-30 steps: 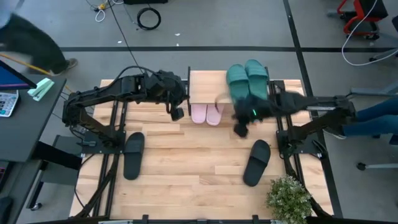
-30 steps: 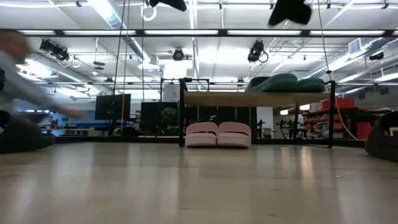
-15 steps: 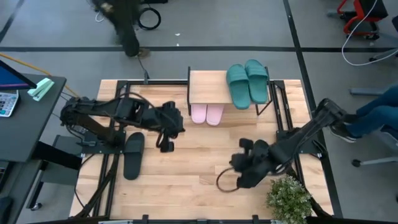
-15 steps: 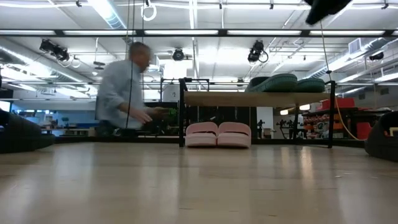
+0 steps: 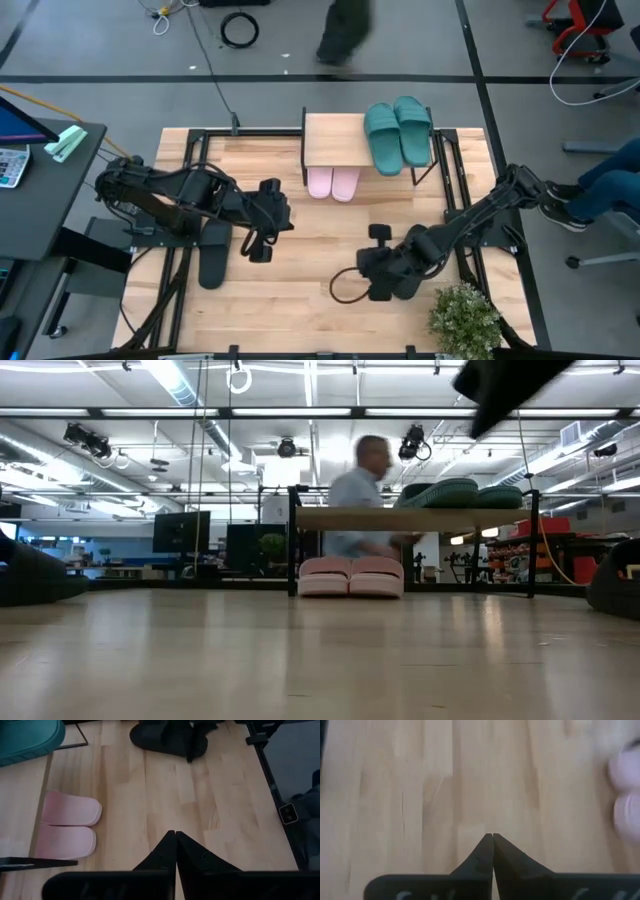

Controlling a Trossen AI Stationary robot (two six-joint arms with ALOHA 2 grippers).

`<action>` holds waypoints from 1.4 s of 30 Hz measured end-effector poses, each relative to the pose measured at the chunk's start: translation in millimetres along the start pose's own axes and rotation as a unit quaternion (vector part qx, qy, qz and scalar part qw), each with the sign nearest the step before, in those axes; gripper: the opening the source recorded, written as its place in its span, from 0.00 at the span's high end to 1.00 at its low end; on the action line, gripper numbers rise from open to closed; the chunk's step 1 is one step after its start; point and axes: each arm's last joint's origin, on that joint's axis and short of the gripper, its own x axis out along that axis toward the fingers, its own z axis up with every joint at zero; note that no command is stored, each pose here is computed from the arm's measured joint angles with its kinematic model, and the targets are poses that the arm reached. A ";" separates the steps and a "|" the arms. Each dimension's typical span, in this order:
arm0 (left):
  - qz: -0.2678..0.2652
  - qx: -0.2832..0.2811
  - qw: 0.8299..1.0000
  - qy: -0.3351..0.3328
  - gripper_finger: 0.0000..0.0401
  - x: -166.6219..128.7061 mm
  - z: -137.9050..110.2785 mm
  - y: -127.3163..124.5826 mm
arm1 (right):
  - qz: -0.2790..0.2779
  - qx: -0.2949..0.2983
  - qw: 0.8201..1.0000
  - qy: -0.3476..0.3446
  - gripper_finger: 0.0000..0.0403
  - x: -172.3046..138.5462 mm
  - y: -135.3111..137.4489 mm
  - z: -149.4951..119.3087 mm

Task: Pick and place slides into the shelf
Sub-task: Put the right black slides on the shelf

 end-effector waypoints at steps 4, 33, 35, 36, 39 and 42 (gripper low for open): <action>0.001 0.001 1.000 0.006 0.95 0.0 -1.1 0.1 | -0.021 0.017 0.997 0.079 0.89 -2.4 -0.1 -18.1; 0.004 0.006 0.999 0.032 0.97 0.1 -6.3 0.9 | -0.287 0.112 0.914 0.264 0.59 22.2 12.1 -96.1; 0.004 0.006 0.999 0.032 0.95 0.0 -6.3 0.8 | -0.291 0.115 0.914 0.258 0.59 21.7 12.9 -96.7; 0.004 0.006 0.999 0.032 0.94 0.1 -6.3 0.9 | -0.292 0.115 0.914 0.255 0.59 21.7 12.9 -96.6; 0.004 0.006 0.999 0.033 0.93 0.1 -6.3 0.9 | -0.300 0.109 0.912 0.256 0.59 23.4 11.2 -99.9; 0.003 0.008 0.999 0.032 0.94 -0.2 -6.5 -0.3 | -0.323 0.101 0.901 0.271 0.59 28.5 3.7 -113.7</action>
